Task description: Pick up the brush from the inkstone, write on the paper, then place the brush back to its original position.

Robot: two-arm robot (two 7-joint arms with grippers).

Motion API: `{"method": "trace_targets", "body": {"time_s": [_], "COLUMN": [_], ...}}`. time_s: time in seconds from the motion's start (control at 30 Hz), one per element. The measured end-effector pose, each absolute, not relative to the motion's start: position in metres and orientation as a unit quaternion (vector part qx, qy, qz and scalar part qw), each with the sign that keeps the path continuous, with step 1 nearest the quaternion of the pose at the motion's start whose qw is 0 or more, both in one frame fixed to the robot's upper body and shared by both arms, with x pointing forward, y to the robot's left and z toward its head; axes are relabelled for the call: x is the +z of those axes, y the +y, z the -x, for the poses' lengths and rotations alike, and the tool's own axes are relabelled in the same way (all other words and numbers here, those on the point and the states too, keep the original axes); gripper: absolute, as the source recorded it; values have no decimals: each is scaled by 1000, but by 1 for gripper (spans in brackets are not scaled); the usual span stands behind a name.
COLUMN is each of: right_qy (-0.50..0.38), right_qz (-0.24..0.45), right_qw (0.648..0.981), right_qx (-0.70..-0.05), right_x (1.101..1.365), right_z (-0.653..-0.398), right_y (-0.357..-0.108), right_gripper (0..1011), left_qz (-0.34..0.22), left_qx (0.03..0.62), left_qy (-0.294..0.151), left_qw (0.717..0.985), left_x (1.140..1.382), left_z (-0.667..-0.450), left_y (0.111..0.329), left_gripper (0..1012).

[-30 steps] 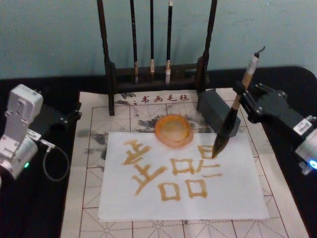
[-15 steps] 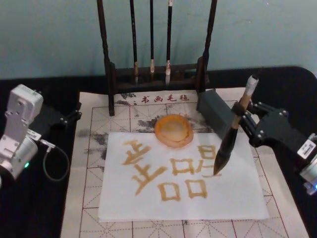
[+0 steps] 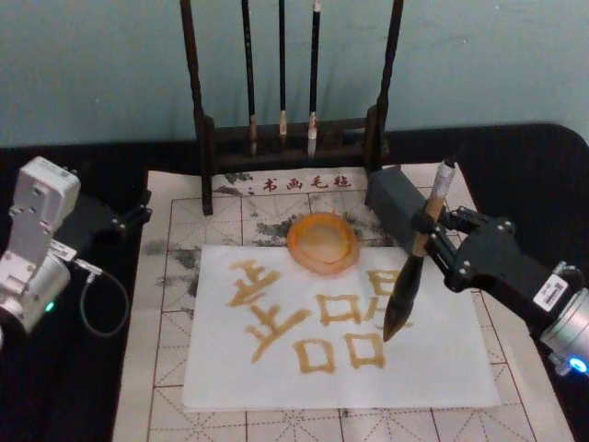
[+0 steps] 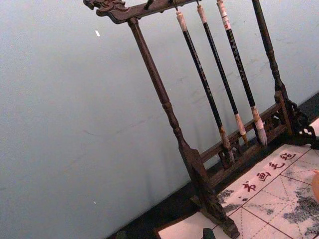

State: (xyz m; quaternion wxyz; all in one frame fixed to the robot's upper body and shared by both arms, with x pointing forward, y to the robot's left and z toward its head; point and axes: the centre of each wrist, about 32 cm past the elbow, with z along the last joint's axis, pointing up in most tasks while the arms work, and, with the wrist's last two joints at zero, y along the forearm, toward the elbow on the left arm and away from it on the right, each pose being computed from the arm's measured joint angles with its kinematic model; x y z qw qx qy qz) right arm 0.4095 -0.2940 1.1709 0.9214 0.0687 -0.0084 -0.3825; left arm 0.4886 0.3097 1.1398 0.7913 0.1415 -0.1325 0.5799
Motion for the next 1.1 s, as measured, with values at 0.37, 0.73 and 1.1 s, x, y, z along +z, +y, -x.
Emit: {"method": "trace_targets", "body": {"time_s": [0.37,0.73,1.1], "right_qy": [-7,-8,-7], "right_qz": [-65,-63,-61], "right_qw": [923,921,920], "right_qx": [-380,-383,-388], "right_x": [1166,1163,1161], "right_z": [-409,-410,-411], "right_y": [-289,-287,-286], "right_gripper": [201,201,201], "left_qz": [-141,-141,-142], "left_qx": [580,580,580], "left_qy": [-132,-132,-132], "left_qw": [791,791,791], "left_x": [1140,1140,1140], "left_z": [-489,-489,-489], "left_y": [310,310,310], "left_gripper": [1001,1001,1001]}}
